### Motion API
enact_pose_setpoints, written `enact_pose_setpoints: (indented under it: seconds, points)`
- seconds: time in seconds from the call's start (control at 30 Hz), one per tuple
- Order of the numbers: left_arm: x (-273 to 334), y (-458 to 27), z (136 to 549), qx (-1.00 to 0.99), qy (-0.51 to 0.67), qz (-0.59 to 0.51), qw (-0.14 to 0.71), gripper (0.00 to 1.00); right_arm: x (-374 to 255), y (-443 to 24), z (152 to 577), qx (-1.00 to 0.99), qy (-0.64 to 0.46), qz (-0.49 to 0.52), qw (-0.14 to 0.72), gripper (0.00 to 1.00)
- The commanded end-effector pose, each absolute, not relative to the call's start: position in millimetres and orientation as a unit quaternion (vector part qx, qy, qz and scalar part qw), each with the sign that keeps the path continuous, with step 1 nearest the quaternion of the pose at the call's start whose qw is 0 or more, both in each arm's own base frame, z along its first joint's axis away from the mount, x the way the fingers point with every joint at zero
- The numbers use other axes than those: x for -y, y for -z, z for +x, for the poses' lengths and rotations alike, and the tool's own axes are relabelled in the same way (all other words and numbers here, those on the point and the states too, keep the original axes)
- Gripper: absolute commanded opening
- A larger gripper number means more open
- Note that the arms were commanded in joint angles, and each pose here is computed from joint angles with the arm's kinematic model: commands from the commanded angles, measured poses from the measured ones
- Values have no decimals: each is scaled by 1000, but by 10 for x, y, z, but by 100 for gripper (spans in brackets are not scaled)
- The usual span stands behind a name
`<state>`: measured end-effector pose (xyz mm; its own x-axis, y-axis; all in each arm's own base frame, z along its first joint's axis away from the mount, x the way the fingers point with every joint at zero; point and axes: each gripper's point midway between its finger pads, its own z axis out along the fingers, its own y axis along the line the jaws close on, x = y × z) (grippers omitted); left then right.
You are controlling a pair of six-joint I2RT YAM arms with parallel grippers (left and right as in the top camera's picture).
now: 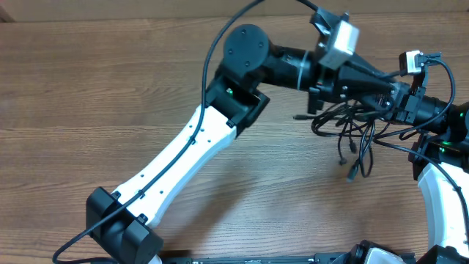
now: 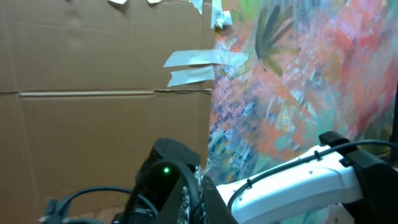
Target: Untangle cables
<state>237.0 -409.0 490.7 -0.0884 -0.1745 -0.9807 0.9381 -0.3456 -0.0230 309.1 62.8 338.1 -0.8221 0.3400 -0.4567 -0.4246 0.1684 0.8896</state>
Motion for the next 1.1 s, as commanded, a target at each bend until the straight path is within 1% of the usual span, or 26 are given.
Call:
enact_pose_setpoints:
  seconds: [0.0, 0.27, 0.47, 0.67, 0.9, 1.03, 1.07]
  points:
    - [3805, -5130, 2291, -360, 651, 521, 418, 4, -543, -3305, 3122, -709, -640, -34, 295, 4]
    - [3368, -5397, 2311, -319, 645, 523, 457, 4, -288, -3104, 3293, -709, -643, 14, 289, 4]
    - [3122, -5416, 2603, -348, 631, 501, 479, 4, -229, -3080, 3312, -709, -640, 18, 296, 4]
    - [2791, -5411, 2964, -392, 615, 469, 499, 4, 87, -3048, 3328, -706, -631, 61, 316, 4]
    - [2725, -5234, 3224, -451, 616, 445, 468, 4, 174, -3047, 3324, -705, -628, 73, 322, 4]
    - [2686, -4969, 3597, -523, 615, 390, 443, 4, 174, -3047, 3324, -704, -631, 80, 316, 4]
    - [2669, -4833, 3762, -558, 614, 354, 432, 4, 174, -3047, 3324, -704, -631, 80, 316, 4]
